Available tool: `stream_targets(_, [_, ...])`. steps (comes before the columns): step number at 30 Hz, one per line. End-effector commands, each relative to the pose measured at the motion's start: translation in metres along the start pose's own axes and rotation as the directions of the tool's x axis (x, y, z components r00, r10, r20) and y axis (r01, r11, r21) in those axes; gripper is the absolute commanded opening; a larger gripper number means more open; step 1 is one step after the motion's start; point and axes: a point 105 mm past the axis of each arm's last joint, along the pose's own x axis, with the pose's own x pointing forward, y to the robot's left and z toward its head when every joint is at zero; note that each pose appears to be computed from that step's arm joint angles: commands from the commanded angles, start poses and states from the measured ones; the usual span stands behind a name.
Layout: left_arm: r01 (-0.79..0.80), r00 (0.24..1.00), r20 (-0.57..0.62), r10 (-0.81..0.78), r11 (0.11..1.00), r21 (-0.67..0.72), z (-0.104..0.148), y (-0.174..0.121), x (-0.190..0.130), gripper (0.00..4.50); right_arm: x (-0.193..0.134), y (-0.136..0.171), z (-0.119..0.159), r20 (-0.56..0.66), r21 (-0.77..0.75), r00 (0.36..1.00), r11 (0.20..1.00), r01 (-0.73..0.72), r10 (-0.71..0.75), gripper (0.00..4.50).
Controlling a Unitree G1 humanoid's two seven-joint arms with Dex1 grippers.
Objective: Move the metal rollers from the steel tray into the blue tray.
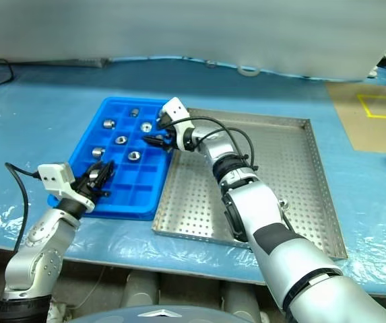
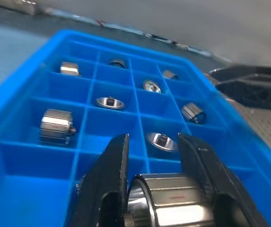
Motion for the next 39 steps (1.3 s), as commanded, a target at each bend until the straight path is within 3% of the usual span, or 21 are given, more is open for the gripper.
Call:
stream_targets(1, [0.065, 0.997, -0.044, -0.065, 0.998, -0.008, -0.01, -0.014, -0.002, 1.35, 0.0, -0.002, 0.015, 0.047, -0.03, 0.999, 1.0, 0.01, -0.008, 3.93])
stream_targets(22, [0.016, 0.967, -0.254, 0.003, 0.997, 0.069, -0.028, 0.01, -0.052, 1.35, 0.005, 0.003, 0.01, 0.02, -0.07, 1.0, 0.998, 0.004, -0.003, 3.93])
stream_targets(39, [0.092, 0.975, -0.209, -0.075, 0.993, 0.073, -0.027, 0.001, -0.012, 1.35, 0.005, 0.005, 0.007, 0.018, -0.066, 1.0, 0.998, -0.005, 0.006, 3.93])
